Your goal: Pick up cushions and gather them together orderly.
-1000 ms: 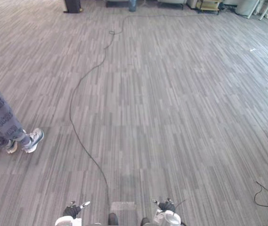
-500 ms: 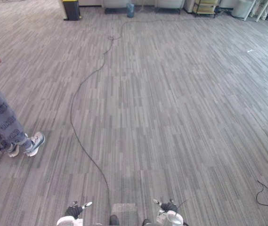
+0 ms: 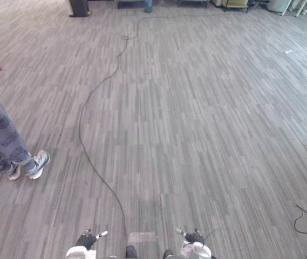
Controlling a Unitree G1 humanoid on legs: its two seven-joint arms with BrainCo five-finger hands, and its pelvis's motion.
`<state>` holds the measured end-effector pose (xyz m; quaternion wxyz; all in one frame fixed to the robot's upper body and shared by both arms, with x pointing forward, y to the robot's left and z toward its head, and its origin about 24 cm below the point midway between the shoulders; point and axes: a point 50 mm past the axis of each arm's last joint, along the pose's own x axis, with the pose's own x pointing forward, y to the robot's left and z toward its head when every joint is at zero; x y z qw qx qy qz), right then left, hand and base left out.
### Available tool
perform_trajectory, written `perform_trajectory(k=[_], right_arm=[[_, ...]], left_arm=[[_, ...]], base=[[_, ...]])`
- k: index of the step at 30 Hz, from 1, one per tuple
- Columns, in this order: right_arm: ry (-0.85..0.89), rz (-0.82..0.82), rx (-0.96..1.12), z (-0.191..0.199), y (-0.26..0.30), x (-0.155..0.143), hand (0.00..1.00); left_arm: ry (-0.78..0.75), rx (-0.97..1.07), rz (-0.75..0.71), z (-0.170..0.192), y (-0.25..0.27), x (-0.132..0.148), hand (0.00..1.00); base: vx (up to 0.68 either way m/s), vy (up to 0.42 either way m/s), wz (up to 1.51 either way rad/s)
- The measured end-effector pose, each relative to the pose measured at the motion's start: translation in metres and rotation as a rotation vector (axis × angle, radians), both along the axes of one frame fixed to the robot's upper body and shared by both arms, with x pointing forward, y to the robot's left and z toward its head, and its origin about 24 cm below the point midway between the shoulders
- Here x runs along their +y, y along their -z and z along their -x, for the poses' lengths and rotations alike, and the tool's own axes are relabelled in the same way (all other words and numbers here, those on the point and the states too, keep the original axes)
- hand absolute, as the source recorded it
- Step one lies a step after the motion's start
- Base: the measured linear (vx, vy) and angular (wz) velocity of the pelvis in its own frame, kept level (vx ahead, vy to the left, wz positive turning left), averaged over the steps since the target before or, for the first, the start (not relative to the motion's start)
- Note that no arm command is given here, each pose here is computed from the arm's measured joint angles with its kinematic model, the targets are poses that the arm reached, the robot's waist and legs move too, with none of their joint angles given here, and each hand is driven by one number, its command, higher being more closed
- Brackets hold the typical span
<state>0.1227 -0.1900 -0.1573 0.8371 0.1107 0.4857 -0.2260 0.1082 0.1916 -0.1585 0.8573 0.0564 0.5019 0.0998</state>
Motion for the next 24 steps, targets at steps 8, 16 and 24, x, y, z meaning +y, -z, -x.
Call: perform_trajectory(k=[8,16,24], right_arm=[[0.014,0.011,-0.004,0.001,-0.001,-0.006,0.0],[0.059,0.036,-0.006,0.013,-0.002,-0.012,0.0],[0.024,0.008,-0.059,-0.005,-0.006,0.008,0.0]], left_arm=[[-0.01,-0.016,0.003,-0.006,-0.002,0.001,0.0],[-0.218,-0.162,0.042,-0.026,-0.016,0.012,0.0],[-0.289,-0.248,0.041,-0.039,-0.025,0.022,0.0]], base=[[-0.05,-0.031,0.0],[0.13,-0.007,0.18],[0.47,0.284,-0.24]])
